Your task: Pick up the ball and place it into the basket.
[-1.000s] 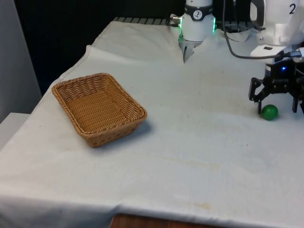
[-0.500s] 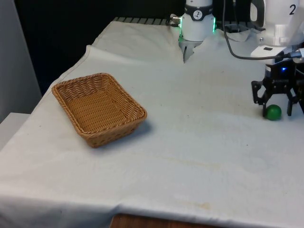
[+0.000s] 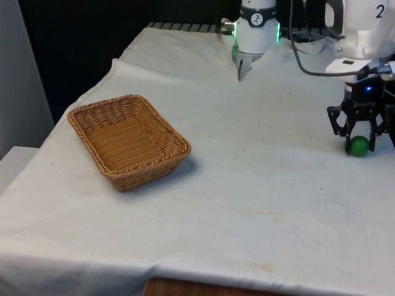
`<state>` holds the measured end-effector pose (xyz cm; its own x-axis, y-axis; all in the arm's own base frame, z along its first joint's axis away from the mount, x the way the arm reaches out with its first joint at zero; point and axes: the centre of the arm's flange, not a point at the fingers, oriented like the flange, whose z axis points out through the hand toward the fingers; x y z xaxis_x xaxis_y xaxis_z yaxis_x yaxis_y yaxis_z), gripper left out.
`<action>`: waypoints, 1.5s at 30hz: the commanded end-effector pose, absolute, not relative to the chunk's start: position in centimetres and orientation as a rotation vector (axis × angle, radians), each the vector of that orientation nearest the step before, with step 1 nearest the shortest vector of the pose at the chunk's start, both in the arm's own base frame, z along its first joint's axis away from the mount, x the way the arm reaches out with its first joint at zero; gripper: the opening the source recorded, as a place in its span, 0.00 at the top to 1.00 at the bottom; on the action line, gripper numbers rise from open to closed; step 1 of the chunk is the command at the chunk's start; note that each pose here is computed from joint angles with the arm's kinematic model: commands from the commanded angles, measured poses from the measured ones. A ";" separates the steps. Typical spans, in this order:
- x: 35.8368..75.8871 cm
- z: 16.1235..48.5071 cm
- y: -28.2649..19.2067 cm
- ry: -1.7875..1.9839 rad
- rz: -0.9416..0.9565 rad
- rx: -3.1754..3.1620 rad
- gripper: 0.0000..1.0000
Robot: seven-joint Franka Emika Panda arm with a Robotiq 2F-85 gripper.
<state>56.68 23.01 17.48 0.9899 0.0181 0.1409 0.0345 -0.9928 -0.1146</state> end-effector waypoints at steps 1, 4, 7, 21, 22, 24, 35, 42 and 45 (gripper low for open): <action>56.6 18.4 22.8 -0.041 -0.202 -3.015 0.99; 56.5 19.4 22.4 -0.042 -0.188 -3.014 0.99; 56.3 20.2 21.9 -0.039 -0.178 -3.015 0.99; 54.9 24.1 19.0 -0.021 -0.163 -3.015 0.99; 54.9 24.4 18.8 -0.020 -0.165 -3.014 0.99; 54.7 25.0 18.3 -0.017 -0.166 -3.015 0.99; 54.1 27.2 16.3 -0.017 -0.148 -3.036 0.99; 54.0 28.0 15.0 -0.022 -0.136 -3.060 0.99; 54.0 28.2 14.3 -0.027 -0.135 -3.073 0.99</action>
